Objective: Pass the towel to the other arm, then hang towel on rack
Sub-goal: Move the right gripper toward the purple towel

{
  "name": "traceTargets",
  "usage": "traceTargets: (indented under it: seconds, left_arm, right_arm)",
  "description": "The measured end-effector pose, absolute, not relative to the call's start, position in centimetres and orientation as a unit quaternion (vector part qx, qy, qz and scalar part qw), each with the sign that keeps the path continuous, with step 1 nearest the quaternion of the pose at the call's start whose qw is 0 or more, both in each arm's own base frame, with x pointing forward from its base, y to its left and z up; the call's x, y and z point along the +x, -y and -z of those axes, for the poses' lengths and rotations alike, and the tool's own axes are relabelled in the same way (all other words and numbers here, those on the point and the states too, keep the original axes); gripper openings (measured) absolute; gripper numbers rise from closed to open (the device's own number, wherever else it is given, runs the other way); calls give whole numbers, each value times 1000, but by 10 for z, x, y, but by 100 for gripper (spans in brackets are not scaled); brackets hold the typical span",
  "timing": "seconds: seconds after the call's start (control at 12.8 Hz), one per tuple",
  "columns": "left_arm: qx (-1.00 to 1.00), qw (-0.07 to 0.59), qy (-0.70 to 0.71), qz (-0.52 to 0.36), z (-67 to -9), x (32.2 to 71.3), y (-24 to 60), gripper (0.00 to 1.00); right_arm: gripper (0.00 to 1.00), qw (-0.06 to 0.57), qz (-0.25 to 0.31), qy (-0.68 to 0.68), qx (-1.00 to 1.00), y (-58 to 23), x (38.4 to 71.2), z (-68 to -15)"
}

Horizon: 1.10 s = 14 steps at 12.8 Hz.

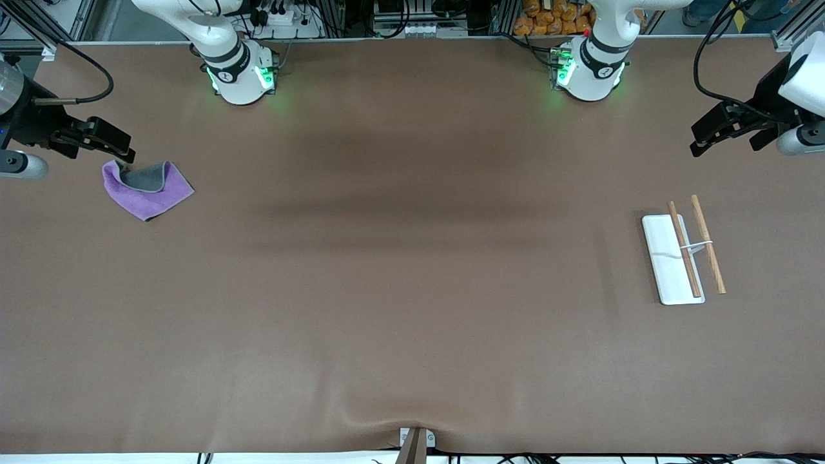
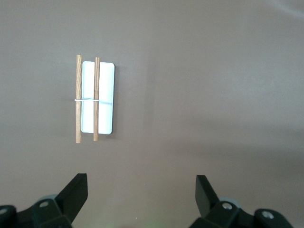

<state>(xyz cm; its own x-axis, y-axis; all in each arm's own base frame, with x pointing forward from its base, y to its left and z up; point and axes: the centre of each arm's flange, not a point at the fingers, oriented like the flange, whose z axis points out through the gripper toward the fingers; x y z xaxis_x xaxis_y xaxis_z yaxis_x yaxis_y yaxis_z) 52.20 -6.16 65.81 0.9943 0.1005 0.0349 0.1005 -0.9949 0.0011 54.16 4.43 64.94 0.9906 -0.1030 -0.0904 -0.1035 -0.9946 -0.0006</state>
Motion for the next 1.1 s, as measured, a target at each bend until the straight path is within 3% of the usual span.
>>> traceTargets:
  seconds: [0.71, 1.1]
  left_arm:
    - [-999, 2, 53, 9, -657, 523, 58, 100]
    - [-999, 4, 51, -4, -657, 520, 60, 100]
  right_arm:
    - [100, 3, -56, -63, -996, -32, 551, -635]
    - [100, 25, -109, -2, -994, 75, 561, -581]
